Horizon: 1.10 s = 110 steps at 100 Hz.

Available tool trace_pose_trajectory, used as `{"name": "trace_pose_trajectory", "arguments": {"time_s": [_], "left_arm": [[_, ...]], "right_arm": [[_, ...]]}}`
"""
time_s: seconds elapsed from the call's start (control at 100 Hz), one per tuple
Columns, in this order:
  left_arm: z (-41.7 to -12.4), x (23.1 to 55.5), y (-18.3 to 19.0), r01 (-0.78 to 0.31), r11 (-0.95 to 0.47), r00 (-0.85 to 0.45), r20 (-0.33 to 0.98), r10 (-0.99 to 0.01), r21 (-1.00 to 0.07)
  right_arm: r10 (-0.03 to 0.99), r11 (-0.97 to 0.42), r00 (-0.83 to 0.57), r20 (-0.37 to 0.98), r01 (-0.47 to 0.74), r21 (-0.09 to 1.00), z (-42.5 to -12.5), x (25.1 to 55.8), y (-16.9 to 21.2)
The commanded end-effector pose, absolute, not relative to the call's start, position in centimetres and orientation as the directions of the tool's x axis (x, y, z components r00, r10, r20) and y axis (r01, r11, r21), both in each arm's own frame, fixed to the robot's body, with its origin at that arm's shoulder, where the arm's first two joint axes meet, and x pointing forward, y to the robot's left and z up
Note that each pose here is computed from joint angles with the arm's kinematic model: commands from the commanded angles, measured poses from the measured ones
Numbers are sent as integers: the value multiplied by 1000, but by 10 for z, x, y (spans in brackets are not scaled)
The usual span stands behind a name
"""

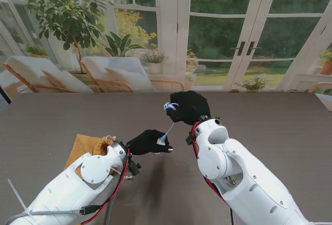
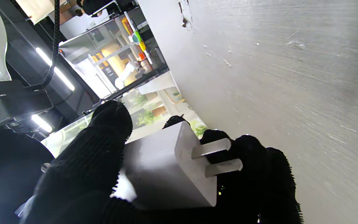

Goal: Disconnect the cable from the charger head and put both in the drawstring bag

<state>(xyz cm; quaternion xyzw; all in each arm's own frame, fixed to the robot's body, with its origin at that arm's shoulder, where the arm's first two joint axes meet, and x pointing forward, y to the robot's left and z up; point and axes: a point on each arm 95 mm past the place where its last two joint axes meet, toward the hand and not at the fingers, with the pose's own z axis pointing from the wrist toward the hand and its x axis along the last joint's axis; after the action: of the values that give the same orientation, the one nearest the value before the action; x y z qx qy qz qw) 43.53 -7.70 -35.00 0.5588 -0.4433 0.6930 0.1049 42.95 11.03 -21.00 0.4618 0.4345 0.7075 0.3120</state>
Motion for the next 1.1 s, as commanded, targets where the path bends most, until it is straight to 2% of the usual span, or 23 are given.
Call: {"name": "trace_pose_trajectory", "arguments": {"time_s": [0.0, 0.46, 0.76, 1.09], "left_arm": [[-350, 432, -77, -654, -567, -354, 864, -357, -502], [-350, 428, -71, -627, -541, -392, 827, -403, -561], [-350, 426, -68, -611, -533, -408, 810, -422, -585], [-349, 419, -63, -600, -519, -415, 792, -449, -609]], "right_arm": [[849, -397, -398, 347, -46, 917, -210, 432, 106], [820, -177, -571, 39, -188, 966, -201, 437, 96], [764, -57, -634, -121, -254, 966, -199, 440, 92], [719, 10, -654, -236, -330, 944, -194, 442, 88]]}}
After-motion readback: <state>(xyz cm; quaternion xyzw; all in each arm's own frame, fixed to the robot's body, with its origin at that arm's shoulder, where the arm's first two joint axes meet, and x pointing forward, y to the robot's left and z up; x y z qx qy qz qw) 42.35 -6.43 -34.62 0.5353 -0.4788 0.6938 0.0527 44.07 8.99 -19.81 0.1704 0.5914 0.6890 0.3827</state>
